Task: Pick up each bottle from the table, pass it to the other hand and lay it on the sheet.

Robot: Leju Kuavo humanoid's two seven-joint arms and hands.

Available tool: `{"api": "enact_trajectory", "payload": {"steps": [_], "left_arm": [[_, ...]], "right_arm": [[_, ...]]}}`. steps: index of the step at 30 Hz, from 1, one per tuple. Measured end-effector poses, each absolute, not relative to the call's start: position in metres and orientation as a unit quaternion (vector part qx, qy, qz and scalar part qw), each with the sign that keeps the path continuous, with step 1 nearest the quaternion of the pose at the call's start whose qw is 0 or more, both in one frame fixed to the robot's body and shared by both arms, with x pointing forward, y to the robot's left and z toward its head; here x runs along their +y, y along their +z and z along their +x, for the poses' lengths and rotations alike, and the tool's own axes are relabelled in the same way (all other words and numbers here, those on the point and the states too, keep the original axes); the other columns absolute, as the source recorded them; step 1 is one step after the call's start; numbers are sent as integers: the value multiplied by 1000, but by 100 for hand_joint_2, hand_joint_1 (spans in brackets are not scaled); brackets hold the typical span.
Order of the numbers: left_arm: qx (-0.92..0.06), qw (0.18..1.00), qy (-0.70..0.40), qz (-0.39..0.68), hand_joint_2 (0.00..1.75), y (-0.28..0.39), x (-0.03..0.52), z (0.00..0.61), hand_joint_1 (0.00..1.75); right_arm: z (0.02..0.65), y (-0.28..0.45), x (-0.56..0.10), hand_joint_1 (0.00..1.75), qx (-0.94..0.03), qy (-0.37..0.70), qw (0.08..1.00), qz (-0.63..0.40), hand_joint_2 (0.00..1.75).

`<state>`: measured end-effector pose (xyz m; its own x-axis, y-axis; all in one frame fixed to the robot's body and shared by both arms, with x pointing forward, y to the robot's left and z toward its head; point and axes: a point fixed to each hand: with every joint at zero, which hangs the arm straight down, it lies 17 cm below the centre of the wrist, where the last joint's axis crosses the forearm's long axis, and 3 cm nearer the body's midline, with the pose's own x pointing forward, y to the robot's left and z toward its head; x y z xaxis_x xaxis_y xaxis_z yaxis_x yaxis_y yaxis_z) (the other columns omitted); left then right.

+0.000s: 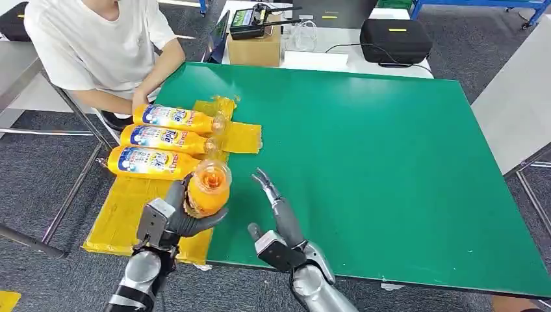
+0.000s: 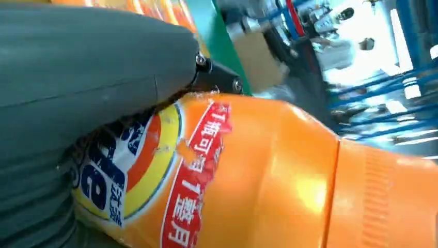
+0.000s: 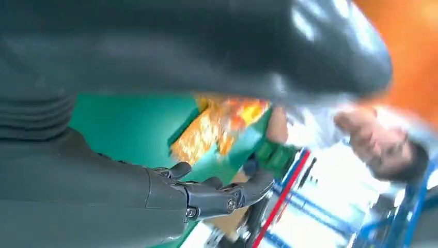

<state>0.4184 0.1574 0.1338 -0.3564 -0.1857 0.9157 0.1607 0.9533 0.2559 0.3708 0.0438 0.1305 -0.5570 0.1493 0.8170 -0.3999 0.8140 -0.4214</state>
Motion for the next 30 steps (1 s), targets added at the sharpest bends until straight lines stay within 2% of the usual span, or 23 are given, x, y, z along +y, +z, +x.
{"api": "enact_trajectory", "payload": {"steps": [1, 6, 7, 10, 12, 13, 20, 24, 30], "left_arm": [[-805, 568, -167, 25, 175, 128, 169, 417, 166], [-782, 573, -218, 114, 175, 109, 230, 415, 166], [-779, 574, -221, 123, 175, 108, 238, 414, 157], [-774, 573, -229, 141, 175, 107, 252, 413, 152], [-756, 586, -243, 160, 175, 99, 261, 415, 159], [-741, 596, -255, 175, 175, 92, 270, 415, 171], [-646, 604, -375, 276, 175, 49, 346, 406, 175], [-636, 604, -389, 280, 175, 45, 355, 404, 175], [-634, 602, -426, 234, 175, 35, 330, 404, 159]], "right_arm": [[373, 131, 38, 0, -833, 287, 468, 71, 0], [383, 133, 14, 0, -839, 251, 480, 51, 0], [384, 134, 11, 0, -840, 248, 481, 49, 0], [385, 135, 7, 0, -842, 241, 481, 45, 0], [386, 137, 5, 0, -843, 238, 481, 43, 0], [387, 137, 4, 0, -844, 237, 480, 42, 0], [385, 138, -1, 0, -850, 228, 474, 46, 0], [386, 140, -1, 0, -851, 224, 472, 48, 0], [387, 144, 2, 0, -851, 221, 472, 59, 0]]}}
